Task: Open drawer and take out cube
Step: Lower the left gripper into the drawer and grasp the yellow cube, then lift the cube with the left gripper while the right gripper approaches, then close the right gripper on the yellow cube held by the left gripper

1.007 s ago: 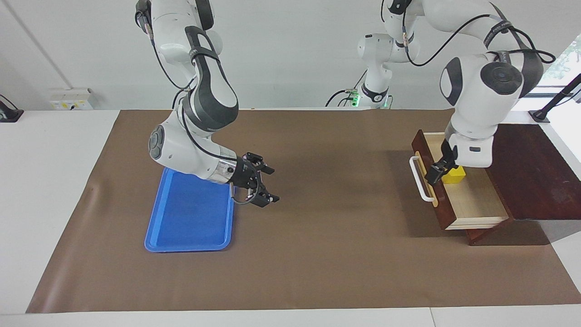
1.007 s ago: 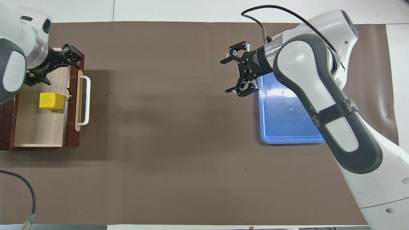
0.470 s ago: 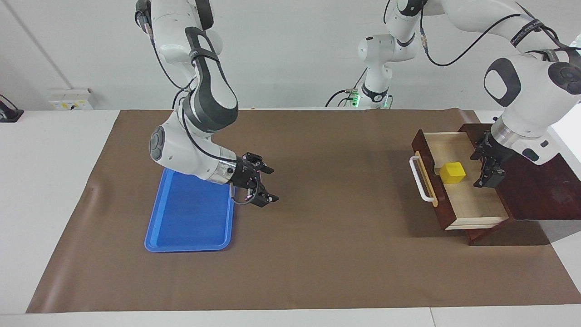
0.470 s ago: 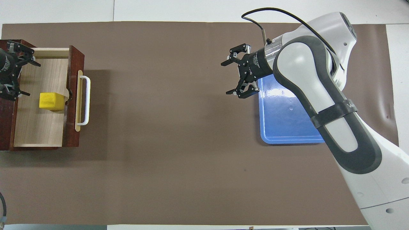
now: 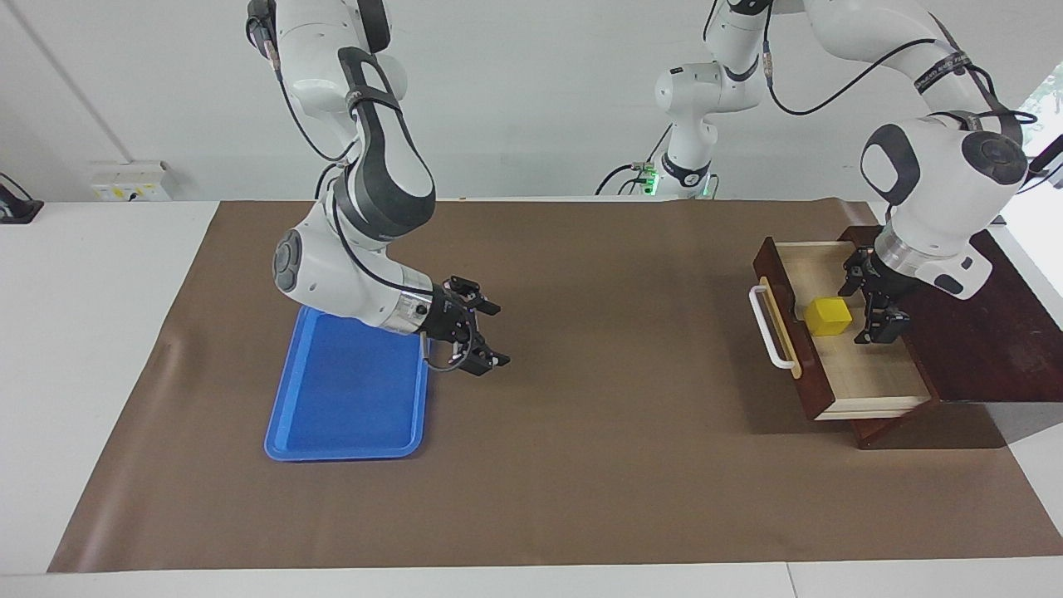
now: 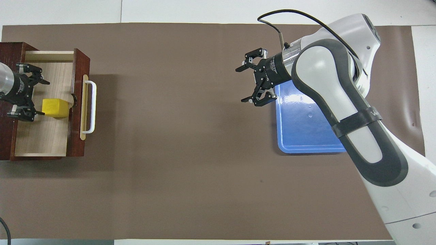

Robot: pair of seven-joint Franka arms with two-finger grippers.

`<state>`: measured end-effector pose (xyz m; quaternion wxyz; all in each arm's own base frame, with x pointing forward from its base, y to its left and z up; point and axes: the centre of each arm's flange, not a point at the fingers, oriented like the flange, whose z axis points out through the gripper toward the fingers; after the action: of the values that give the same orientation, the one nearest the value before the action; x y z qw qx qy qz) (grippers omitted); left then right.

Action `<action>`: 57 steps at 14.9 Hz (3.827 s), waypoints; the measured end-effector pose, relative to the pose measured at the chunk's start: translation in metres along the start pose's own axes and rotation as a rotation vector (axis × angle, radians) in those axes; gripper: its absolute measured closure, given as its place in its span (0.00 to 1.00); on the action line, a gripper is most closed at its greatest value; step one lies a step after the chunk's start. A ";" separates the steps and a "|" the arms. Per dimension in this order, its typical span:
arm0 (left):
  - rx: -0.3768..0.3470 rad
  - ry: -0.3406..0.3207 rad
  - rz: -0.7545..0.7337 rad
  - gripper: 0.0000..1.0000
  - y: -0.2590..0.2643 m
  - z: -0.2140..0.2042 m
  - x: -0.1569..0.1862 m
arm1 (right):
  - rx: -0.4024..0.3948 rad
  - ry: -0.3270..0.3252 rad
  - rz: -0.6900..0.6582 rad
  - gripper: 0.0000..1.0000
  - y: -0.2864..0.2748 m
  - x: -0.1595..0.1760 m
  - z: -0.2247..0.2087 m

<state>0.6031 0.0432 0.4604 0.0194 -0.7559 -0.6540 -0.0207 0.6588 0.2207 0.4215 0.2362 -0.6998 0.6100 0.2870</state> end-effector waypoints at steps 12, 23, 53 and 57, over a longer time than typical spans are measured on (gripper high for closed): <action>-0.042 0.001 -0.110 0.24 -0.027 0.025 0.005 | -0.009 0.000 0.006 0.00 0.003 0.002 0.002; 0.003 -0.011 -0.143 0.45 0.046 -0.073 -0.099 | 0.006 0.002 0.002 0.03 0.002 0.000 0.000; -0.064 -0.057 -0.350 0.45 0.021 -0.076 -0.365 | 0.024 0.041 -0.100 0.05 0.013 -0.109 0.062; -0.058 -0.054 -0.340 0.45 0.017 -0.070 -0.372 | 0.021 0.034 -0.141 0.08 -0.015 -0.117 0.060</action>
<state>0.5662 -0.3308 0.5095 -0.0238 -0.6351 -0.7718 -0.0224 0.6564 0.3477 0.4583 0.2526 -0.7434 0.5661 0.2512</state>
